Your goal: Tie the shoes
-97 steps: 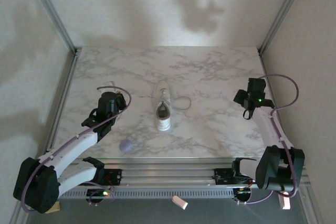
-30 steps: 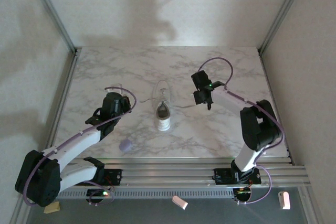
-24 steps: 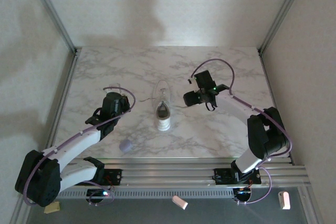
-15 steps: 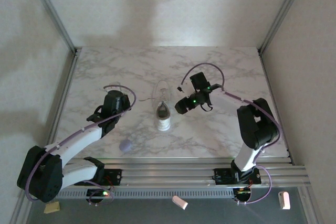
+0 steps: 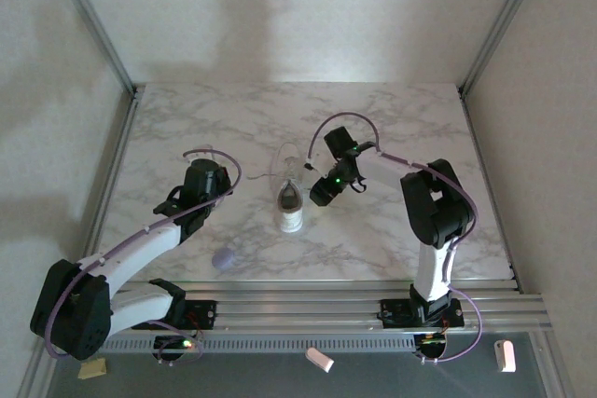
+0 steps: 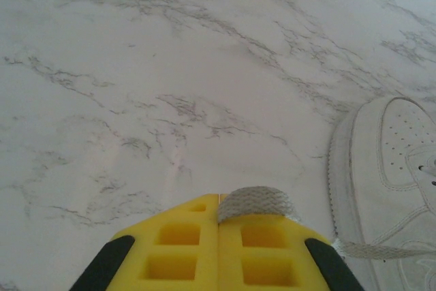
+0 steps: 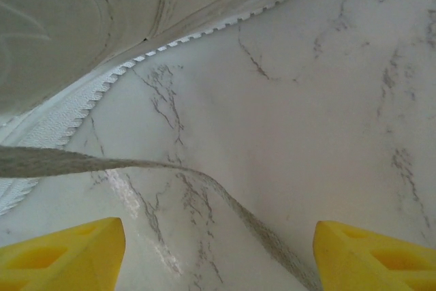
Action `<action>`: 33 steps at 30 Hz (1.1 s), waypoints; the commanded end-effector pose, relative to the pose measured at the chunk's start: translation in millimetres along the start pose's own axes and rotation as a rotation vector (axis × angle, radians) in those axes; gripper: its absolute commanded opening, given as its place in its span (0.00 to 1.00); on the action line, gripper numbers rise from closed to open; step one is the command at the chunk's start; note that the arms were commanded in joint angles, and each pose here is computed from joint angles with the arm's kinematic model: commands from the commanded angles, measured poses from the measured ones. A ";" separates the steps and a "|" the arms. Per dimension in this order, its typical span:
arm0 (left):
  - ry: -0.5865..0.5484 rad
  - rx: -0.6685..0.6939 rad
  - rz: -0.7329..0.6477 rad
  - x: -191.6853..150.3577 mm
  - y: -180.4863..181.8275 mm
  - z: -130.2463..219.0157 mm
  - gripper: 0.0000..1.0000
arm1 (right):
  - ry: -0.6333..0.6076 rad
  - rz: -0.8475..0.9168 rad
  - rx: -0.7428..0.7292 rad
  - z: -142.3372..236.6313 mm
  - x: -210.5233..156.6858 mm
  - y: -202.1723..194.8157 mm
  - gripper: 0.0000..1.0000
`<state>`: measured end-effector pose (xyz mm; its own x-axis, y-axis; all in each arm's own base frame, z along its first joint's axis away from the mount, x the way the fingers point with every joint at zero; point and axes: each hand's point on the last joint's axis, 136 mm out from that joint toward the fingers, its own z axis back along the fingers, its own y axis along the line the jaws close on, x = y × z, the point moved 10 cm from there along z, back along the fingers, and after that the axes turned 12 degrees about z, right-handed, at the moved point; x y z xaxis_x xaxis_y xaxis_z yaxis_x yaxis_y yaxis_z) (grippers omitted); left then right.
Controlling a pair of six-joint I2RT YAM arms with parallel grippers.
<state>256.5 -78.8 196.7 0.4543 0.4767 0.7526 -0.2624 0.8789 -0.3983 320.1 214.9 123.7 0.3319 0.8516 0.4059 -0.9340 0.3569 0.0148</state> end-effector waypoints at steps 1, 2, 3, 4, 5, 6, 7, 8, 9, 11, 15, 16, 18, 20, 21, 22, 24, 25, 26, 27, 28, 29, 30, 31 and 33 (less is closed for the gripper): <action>-0.018 0.017 0.028 5.9 0.8 2.5 0.00 | 0.024 0.044 -0.013 0.1 7.9 -2.6 0.73; -0.016 0.018 0.029 5.7 1.1 2.4 0.00 | 0.034 0.047 -0.011 -2.3 7.8 -2.4 0.73; -0.017 0.019 0.028 5.4 1.4 2.6 0.00 | 0.045 0.053 -0.013 -4.3 8.7 -2.8 0.72; -0.017 0.020 0.030 5.3 1.7 2.8 0.00 | 0.056 0.059 -0.016 -6.3 8.9 -3.0 0.72; -0.018 0.018 0.030 5.3 1.8 3.2 0.00 | 0.068 0.061 -0.019 -8.3 8.7 -3.5 0.71; -0.020 0.018 0.031 5.2 2.0 3.6 0.00 | 0.079 0.062 -0.022 -10.3 8.3 -3.8 0.70; -0.021 0.020 0.031 5.1 2.4 3.8 0.00 | 0.091 0.063 -0.023 -12.1 7.4 -4.3 0.70; -0.021 0.022 0.030 4.9 3.0 3.9 0.00 | 0.101 0.063 -0.022 -14.3 6.1 -4.3 0.69; -0.022 0.025 0.029 4.9 3.2 3.9 0.00 | 0.111 0.065 -0.024 -16.4 5.1 -4.3 0.68; -0.023 0.026 0.028 4.6 3.6 4.2 0.00 | 0.129 0.062 -0.027 -20.1 2.6 -5.3 0.66; -0.020 0.024 0.031 3.8 4.1 4.3 0.00 | 0.163 0.056 -0.024 -27.3 -2.1 -5.6 0.59; -0.021 0.022 0.035 3.3 4.4 4.4 0.00 | 0.169 0.054 -0.025 -28.8 -3.3 -5.8 0.56; -0.016 0.020 0.039 2.4 4.6 3.8 0.00 | 0.179 0.052 -0.032 -30.7 -4.7 -5.8 0.51; -0.010 0.020 0.043 1.7 4.3 3.7 0.00 | 0.184 0.048 -0.037 -31.3 -6.5 -5.1 0.45; -0.009 0.019 0.046 1.1 4.7 3.8 0.00 | 0.185 0.045 -0.042 -31.5 -7.1 -4.9 0.40; -0.009 0.019 0.048 0.6 5.3 4.0 0.00 | 0.186 0.042 -0.048 -31.1 -7.3 -4.9 0.35; -0.012 0.015 0.057 -0.6 6.4 4.6 0.00 | 0.186 0.034 -0.058 -29.8 -7.1 -5.5 0.19; -0.011 0.013 0.059 -1.3 7.0 4.6 0.00 | 0.183 0.030 -0.063 -28.5 -6.3 -5.3 0.12; -0.011 0.013 0.060 -1.8 7.3 4.7 0.00 | 0.178 0.024 -0.067 -26.7 -6.2 -5.3 0.07; -0.010 0.012 0.060 -2.2 7.6 4.7 0.00 | 0.172 0.017 -0.073 -24.0 -5.3 -5.2 0.00; -0.010 0.012 0.058 -2.1 7.4 4.7 0.00 | 0.161 0.006 -0.080 -20.1 -3.4 -4.8 0.00; -0.011 0.013 0.056 -1.8 7.4 4.7 0.00 | 0.149 -0.005 -0.084 -16.1 -2.3 -4.3 0.00; -0.013 0.013 0.055 -1.9 7.6 4.8 0.00 | 0.128 -0.019 -0.086 -11.0 0.0 -3.0 0.00; -0.014 0.016 0.053 -2.1 8.0 4.8 0.00 | 0.104 -0.037 -0.092 -4.9 2.7 -2.2 0.00; -0.016 0.014 0.051 -1.9 7.9 4.8 0.00 | 0.079 -0.079 -0.087 3.2 6.3 -0.6 0.00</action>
<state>253.0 -76.9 196.4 0.4382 0.5103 0.7400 -0.2798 0.8597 -0.4273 334.3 219.3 116.1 0.3615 0.8764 0.3180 -0.9088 0.4075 -0.0899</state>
